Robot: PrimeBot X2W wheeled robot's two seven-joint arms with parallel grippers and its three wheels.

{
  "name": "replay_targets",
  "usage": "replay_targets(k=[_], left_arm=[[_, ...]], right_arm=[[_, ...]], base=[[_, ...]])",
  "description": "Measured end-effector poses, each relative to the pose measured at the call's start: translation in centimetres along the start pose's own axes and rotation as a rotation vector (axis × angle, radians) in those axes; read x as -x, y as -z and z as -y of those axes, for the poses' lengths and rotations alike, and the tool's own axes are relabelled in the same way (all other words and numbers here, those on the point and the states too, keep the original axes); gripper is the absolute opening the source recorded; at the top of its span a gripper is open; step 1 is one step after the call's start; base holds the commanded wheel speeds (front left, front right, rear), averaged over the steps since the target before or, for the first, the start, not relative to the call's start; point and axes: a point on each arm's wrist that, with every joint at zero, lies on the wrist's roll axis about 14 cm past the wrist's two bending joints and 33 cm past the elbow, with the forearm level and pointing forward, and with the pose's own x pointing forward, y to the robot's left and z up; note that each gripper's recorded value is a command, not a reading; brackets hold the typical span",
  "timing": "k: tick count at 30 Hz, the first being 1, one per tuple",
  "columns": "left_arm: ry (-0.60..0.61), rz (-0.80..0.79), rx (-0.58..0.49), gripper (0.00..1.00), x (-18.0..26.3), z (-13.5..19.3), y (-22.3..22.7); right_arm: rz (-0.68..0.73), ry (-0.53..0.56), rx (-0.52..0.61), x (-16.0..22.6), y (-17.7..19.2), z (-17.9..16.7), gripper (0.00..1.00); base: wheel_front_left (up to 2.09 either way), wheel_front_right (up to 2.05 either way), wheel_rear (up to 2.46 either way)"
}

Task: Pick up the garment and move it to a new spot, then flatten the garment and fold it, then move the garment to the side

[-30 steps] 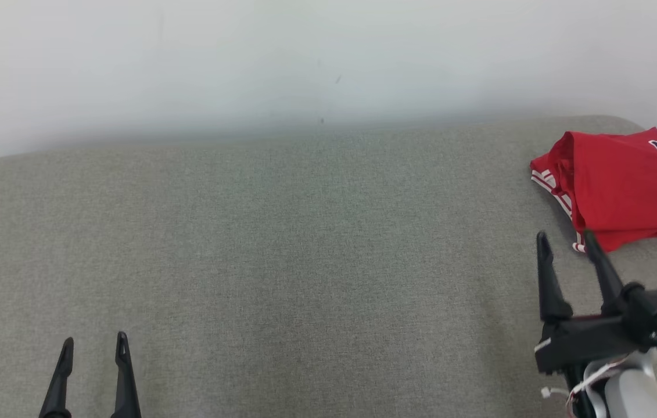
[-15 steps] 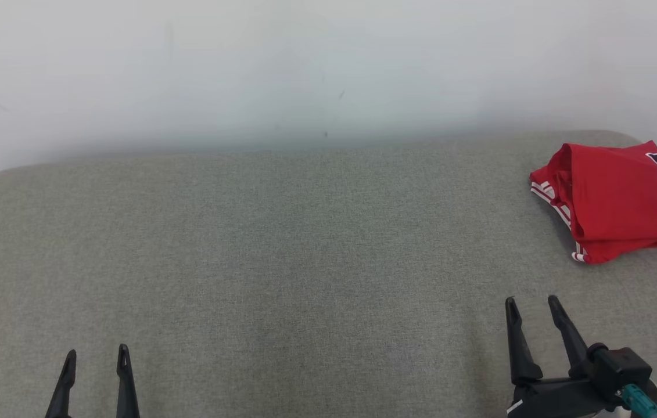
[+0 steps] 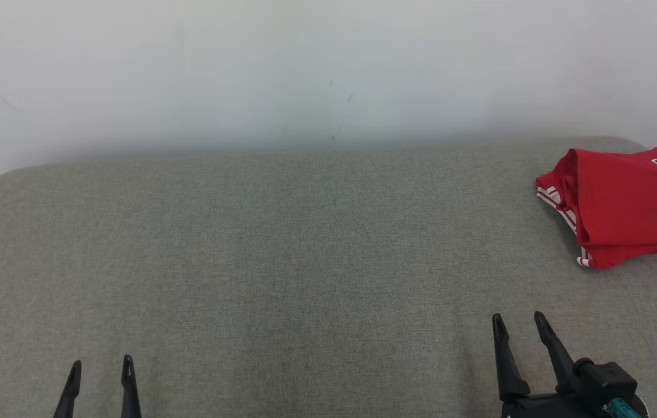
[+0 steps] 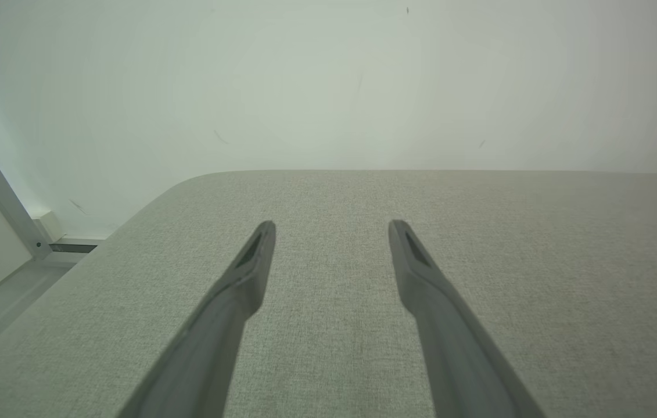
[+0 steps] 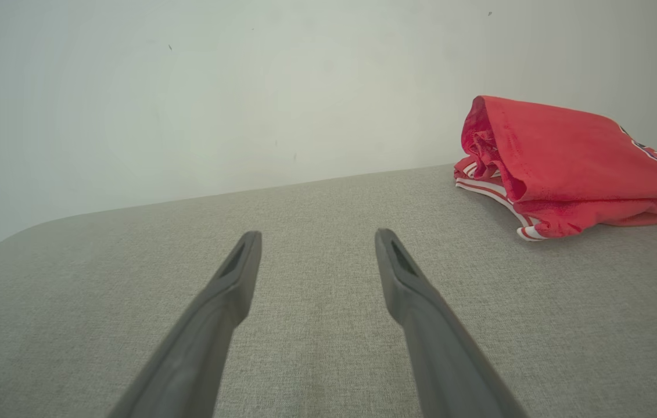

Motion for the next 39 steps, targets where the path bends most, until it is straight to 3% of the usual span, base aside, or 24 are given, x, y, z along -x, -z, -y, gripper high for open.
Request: replay_targets(k=[16,17,23,39], left_arm=[[0.004,-0.001,-0.013,1.00,0.0,0.2,0.0],[0.004,-0.003,-0.015,0.00,0.0,0.2,0.1],[-0.013,-0.082,0.028,0.00,0.7,0.0,2.2],[-0.077,-0.099,0.344,0.00,0.1,-0.5,2.3]], right_arm=[[-0.013,0.005,0.000,0.5,0.4,0.0,1.00],[-0.020,0.006,-0.001,0.6,0.6,0.0,0.00],[-0.090,0.030,-0.040,1.5,2.6,0.5,0.00],[-0.088,0.108,-0.326,1.0,2.3,1.6,0.00]], base=[[0.00,0.00,0.00],[0.00,0.00,0.00],[0.00,0.00,0.00],[0.00,0.00,0.00]])
